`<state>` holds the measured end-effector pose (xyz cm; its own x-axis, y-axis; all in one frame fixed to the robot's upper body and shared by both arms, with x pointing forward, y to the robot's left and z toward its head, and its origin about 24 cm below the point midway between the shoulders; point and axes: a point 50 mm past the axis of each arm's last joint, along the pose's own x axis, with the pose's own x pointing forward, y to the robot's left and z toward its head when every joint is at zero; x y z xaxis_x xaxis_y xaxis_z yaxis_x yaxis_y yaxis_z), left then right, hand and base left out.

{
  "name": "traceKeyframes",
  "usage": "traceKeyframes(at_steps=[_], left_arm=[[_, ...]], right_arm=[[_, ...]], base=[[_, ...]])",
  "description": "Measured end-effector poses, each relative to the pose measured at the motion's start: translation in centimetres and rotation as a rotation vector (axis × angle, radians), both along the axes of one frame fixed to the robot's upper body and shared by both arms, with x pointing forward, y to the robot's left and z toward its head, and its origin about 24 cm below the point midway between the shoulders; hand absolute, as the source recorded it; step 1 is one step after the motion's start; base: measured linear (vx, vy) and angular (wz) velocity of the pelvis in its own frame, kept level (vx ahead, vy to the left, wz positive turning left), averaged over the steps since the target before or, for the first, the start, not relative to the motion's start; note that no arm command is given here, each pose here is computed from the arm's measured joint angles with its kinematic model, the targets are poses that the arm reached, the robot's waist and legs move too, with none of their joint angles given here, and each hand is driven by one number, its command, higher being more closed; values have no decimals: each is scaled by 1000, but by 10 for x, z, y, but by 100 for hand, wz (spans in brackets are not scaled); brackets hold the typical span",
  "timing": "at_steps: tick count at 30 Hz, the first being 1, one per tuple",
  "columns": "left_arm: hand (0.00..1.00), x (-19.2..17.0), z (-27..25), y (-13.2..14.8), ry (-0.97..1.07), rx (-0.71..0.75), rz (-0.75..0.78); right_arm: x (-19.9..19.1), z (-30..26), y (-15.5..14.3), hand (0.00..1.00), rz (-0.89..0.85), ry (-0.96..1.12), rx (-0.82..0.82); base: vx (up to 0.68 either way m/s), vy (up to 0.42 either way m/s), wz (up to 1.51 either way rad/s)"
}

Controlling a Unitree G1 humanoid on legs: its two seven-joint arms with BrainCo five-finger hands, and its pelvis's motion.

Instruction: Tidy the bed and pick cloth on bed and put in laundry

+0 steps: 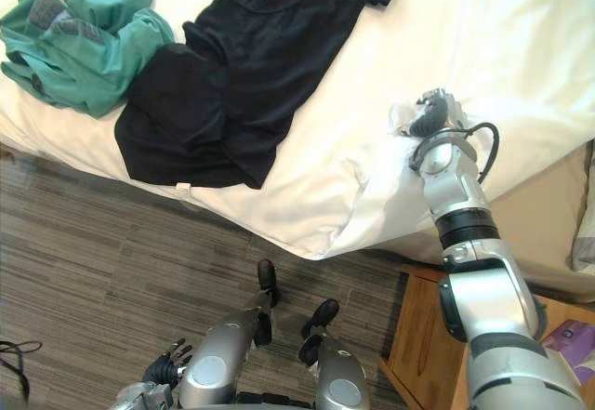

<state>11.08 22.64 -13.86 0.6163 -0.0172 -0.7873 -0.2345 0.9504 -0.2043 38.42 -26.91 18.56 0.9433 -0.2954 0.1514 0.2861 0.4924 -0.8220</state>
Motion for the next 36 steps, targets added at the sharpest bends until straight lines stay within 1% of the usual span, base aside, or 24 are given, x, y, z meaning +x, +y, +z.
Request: traceKeyframes(at_steps=[4, 7, 11, 13, 16, 19, 20, 22, 25, 32, 36], left_arm=[[0, 0, 2, 1, 7, -1, -7], [0, -8, 4, 7, 34, 20, -18], [0, -18, 6, 13, 60, 45, -15], [0, -29, 5, 11, 95, 40, -26], [0, -44, 1, 5, 163, 19, -44], [0, -56, -3, 3, 222, 5, -39], [0, -58, -4, 2, 235, 4, -39], [0, -64, -8, -1, 278, 16, -53], [0, -67, -8, 0, 293, 23, -55], [0, -78, -11, 2, 387, 19, -64], [0, -81, -10, 4, 437, 23, -94]], right_arm=[[-9, -16, -7, 100, 15, 44, -20], [-23, -38, -8, 100, 41, 90, -16], [-49, -60, -19, 100, 30, 117, 21], [-74, -77, -25, 100, 34, 171, 38], [-100, -98, -30, 100, 40, 280, 59], [-114, -105, -24, 100, 79, 335, 48], [-116, -104, -21, 0, 94, 335, 42], [-124, -103, -10, 0, 136, 337, 45], [-128, -106, 1, 0, 143, 337, 72], [-162, -155, 24, 0, 141, 484, 132], [-173, -187, 19, 0, 81, 574, 89]], base=[[8, -33, -9], [16, -36, -4], [27, -42, -15], [31, -28, -22], [24, -32, -31], [-37, -39, -41], [-71, -25, -27], [-63, -5, -21], [-19, 21, -25], [44, 58, -34], [103, -1, -8]])
